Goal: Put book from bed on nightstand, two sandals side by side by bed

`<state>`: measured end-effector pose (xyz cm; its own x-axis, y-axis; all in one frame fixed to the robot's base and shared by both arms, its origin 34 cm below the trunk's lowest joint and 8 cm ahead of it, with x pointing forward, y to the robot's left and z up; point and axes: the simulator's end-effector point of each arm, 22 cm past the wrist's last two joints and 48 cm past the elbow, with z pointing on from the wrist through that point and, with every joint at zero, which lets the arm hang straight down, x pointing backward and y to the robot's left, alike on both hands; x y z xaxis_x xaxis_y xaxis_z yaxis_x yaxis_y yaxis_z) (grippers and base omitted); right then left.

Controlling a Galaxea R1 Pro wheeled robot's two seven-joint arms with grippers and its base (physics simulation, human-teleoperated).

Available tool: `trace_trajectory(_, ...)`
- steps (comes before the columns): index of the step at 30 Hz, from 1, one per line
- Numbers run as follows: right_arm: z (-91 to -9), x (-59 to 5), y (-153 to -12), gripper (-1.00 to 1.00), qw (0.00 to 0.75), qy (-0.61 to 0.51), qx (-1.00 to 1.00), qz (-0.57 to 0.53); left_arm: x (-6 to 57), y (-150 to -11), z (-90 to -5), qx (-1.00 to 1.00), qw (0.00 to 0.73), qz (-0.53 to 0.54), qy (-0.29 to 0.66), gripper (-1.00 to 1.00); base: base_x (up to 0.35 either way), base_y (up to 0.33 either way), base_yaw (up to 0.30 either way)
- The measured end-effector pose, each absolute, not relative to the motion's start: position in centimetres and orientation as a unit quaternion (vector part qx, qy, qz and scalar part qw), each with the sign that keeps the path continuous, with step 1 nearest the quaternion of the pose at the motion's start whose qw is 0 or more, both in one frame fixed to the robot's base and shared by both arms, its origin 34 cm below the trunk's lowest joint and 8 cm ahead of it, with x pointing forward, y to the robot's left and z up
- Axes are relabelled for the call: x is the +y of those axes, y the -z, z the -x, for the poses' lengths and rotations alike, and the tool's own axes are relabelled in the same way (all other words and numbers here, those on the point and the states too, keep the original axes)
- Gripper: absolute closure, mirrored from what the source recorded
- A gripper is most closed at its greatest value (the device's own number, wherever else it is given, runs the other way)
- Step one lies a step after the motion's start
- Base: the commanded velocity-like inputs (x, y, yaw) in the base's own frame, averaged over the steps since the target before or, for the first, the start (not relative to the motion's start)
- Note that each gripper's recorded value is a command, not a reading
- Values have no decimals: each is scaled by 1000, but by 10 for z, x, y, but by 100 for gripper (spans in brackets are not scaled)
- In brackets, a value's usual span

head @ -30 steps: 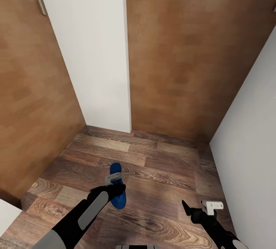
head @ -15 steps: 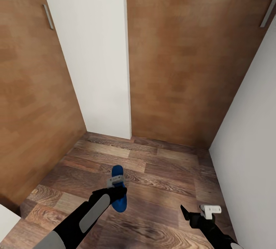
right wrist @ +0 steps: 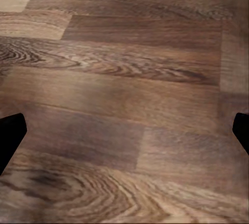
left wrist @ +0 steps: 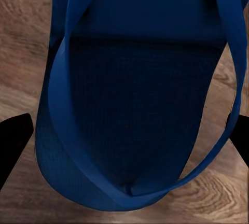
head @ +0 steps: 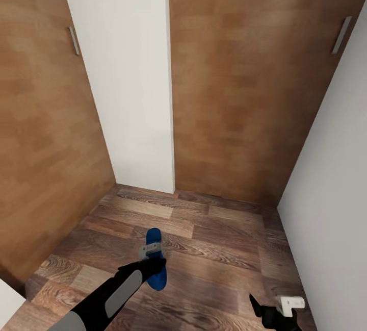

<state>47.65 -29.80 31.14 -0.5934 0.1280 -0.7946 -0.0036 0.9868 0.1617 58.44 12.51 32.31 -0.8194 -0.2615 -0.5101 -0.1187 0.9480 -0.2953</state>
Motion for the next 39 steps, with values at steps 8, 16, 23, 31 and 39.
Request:
trace_trajectory(8,-446,-379,-296,-100,419,-41,907,-8,141,-337,-593,937,311,97,126,100,0,0,0)
trace_trajectory(16,-454,-355,-321,-100,444,-113,888,26,167,-351,-599,933,329,96,109,100,0,0,0)
trace_trajectory(23,-479,-348,-362,-100,486,-119,865,46,168,-366,-603,929,341,93,110,100,0,0,0)
trace_trajectory(31,-488,-347,-383,-100,478,-125,869,37,157,-380,-600,927,352,72,111,100,0,0,0)
trace_trajectory(39,-510,-331,-445,-100,484,-140,862,49,149,-393,-598,924,363,51,110,100,0,0,0)
